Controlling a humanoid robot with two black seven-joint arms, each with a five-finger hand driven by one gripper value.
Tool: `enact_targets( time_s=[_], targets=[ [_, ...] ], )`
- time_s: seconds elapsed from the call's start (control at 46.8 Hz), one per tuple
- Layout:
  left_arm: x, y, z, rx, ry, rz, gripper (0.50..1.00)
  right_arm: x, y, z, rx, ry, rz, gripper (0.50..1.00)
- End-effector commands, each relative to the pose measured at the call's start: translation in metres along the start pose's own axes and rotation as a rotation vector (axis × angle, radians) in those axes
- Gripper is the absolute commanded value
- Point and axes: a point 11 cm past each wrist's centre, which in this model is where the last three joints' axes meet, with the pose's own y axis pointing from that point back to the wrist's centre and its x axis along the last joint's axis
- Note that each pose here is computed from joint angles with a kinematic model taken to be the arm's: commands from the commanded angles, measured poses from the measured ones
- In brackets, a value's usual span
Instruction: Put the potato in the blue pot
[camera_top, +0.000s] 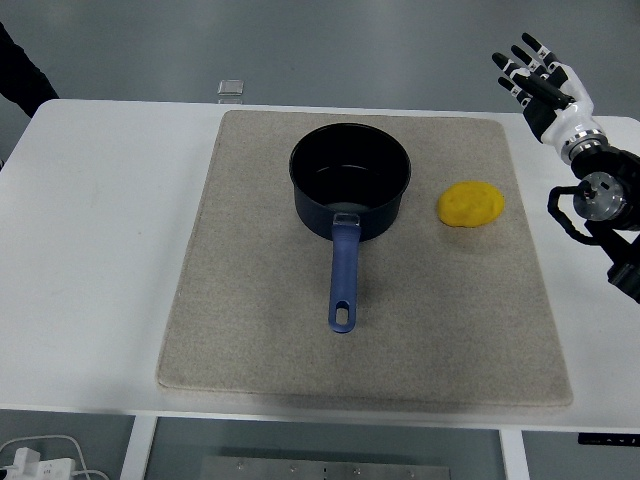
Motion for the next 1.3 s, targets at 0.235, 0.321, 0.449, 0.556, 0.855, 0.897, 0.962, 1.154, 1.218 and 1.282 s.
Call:
enact_targets(
  time_s=[0.235, 0.321, 0.449, 0.556, 0.855, 0.897, 0.962, 1.154, 1.218, 1.282],
  targets=[
    [0.001, 0.0, 0.0, 0.0, 0.001, 0.002, 0.996, 0.0, 0.0, 0.001, -0.003, 0.0, 0.001, 0.93],
    [0.0, 0.0, 0.0, 0.001, 0.0, -0.001, 0.996, 0.0, 0.0, 0.001, -0.003, 0.0, 0.001, 0.93],
    [-0.002, 0.0, 0.0, 0.001, -0.001, -0.005, 0.996, -0.002, -0.001, 0.0, 0.0, -0.001, -0.004, 0.93],
    [-0.001, 0.0, 0.0, 0.001, 0.0, -0.004, 0.996, -0.003, -0.001, -0.001, 0.002, -0.002, -0.009, 0.93],
    [0.001, 0.0, 0.0, 0.0, 0.001, 0.002, 0.996, -0.014, 0.001, -0.007, 0.004, 0.006, -0.087, 0.93],
    [0.001, 0.0, 0.0, 0.0, 0.001, 0.002, 0.996, -0.015, 0.004, -0.01, 0.001, 0.031, -0.12, 0.93],
    [0.001, 0.0, 0.0, -0.001, 0.002, 0.002, 0.996, -0.023, 0.01, -0.013, -0.008, 0.085, -0.183, 0.93],
    [0.001, 0.0, -0.002, 0.004, 0.003, 0.003, 0.996, -0.021, 0.036, -0.003, -0.065, 0.259, -0.292, 0.93],
    [0.001, 0.0, -0.003, 0.005, 0.003, 0.002, 0.996, -0.015, 0.043, 0.009, -0.111, 0.346, -0.306, 0.93],
    [0.001, 0.0, -0.004, 0.007, 0.003, 0.003, 0.996, -0.004, 0.05, 0.016, -0.145, 0.427, -0.306, 0.93]
  ],
)
